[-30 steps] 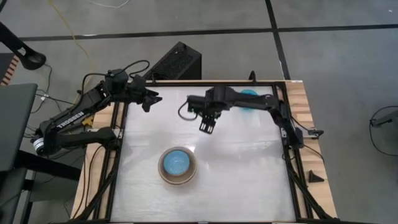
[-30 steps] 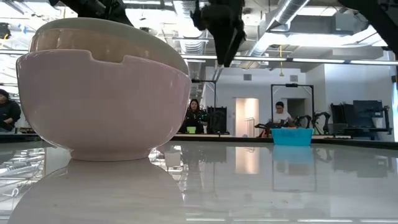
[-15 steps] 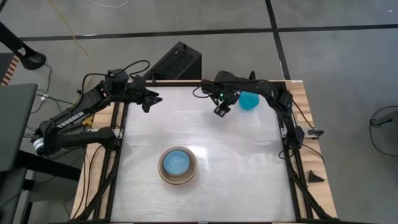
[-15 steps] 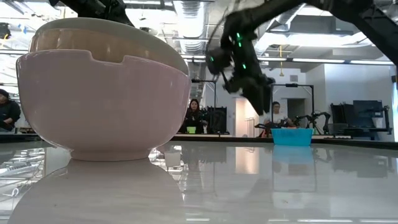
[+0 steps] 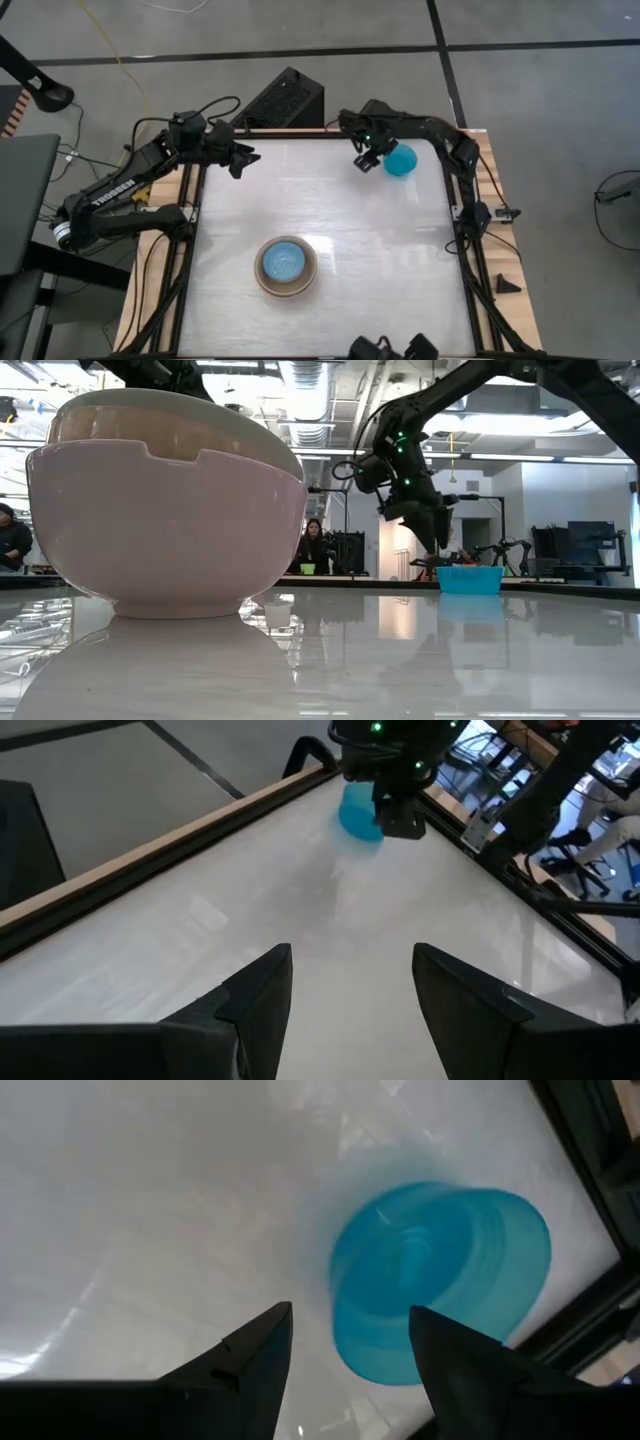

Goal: Nest bowls inside each other
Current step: Stack the blue bowl on top of the blue patterned bowl

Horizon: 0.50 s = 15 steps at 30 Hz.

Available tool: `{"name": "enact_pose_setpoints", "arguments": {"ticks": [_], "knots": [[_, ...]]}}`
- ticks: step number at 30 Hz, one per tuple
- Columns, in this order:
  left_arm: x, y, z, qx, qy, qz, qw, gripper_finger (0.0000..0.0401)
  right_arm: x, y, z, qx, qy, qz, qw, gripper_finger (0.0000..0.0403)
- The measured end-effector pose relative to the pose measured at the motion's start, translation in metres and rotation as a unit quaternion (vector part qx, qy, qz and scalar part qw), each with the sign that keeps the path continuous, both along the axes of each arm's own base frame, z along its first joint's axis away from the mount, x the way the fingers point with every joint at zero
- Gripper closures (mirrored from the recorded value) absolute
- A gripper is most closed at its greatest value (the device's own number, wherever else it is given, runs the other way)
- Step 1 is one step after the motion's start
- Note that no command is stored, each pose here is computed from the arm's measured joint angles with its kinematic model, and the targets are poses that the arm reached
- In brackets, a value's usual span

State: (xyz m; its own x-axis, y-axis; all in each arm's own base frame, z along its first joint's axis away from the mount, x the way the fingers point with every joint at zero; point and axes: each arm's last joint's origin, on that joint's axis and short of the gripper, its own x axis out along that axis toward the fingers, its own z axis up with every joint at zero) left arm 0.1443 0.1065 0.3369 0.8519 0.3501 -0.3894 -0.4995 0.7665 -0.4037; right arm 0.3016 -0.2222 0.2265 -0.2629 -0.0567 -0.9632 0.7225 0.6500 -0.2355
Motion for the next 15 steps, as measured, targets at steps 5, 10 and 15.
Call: {"name": "enact_pose_setpoints", "arguments": {"ticks": [5, 10, 15], "knots": [[0.000, 0.000, 0.000, 0.001, 0.001, 0.006, 1.000, 0.0204, -0.017, -0.015, -0.003, 0.020, 0.007, -0.033, 0.999, 0.0167], [0.000, 0.000, 0.000, 0.002, 0.001, 0.008, 1.000, 0.0204, -0.029, -0.022, -0.020, 0.075, -0.012, -0.057, 0.996, 0.0167], [0.000, 0.001, 0.000, 0.003, 0.001, 0.009, 1.000, 0.0205, -0.034, -0.015, -0.047, 0.118, -0.030, -0.058, 0.991, 0.0167]]}}
